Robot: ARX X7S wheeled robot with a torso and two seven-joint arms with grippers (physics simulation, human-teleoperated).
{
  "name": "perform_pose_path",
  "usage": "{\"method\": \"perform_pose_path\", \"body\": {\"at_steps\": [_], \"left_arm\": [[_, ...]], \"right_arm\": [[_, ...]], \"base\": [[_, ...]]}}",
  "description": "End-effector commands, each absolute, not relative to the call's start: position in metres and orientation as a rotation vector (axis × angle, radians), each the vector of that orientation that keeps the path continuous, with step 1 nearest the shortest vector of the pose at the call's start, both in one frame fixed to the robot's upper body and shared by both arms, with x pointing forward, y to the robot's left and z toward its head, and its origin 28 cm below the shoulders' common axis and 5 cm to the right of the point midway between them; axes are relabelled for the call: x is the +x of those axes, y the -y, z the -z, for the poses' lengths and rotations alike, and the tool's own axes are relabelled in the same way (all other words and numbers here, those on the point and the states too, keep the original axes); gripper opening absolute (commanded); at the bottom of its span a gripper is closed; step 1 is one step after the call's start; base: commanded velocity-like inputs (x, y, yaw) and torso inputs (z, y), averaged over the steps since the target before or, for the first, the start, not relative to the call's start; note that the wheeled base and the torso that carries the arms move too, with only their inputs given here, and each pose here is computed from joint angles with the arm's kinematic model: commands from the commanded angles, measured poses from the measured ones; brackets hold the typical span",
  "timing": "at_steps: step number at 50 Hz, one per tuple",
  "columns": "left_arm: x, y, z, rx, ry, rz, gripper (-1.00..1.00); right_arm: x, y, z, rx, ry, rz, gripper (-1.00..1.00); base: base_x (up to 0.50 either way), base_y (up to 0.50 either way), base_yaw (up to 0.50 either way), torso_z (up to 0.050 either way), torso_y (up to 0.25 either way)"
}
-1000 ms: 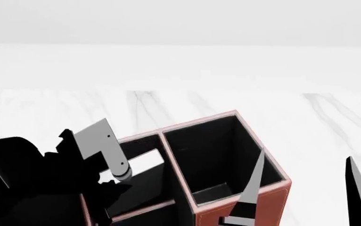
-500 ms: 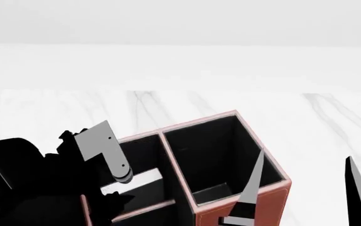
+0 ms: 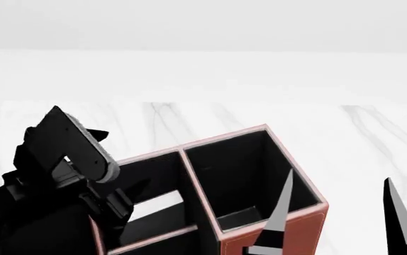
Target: Pick up the book and place it in the front compartment of the caddy.
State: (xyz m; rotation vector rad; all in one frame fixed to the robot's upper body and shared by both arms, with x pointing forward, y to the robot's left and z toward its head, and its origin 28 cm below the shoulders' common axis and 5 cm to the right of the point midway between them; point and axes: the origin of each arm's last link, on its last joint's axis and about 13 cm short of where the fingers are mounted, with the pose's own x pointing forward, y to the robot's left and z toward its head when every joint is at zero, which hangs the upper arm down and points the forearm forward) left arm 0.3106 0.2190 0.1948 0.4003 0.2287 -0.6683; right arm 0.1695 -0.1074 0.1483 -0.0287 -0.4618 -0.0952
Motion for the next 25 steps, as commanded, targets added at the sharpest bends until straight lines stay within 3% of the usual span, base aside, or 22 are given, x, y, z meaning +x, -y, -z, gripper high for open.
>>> {"method": "perform_pose_path", "body": {"at_steps": [1,8,25], "left_arm": [[0.253,-0.221,-0.218,0.136,0.112,0.475,1.0],[0.216,-0.225,-0.195,-0.022,0.383,0.374,1.0],[0.179,-0.229,-0.17,-0.087,0.55,0.224,1.0]], "right_arm": [[0.171,0.108,-0.147,-0.034,0.465,0.099,1.0],[0.171,0.106,-0.146,-0.042,0.463,0.094,1.0],[0.171,0.107,-0.144,-0.054,0.449,0.101,1.0]], "base": [[0.0,0.0,0.0,0.0,0.0],[0.0,0.0,0.0,0.0,0.0],[0.0,0.0,0.0,0.0,0.0]]}}
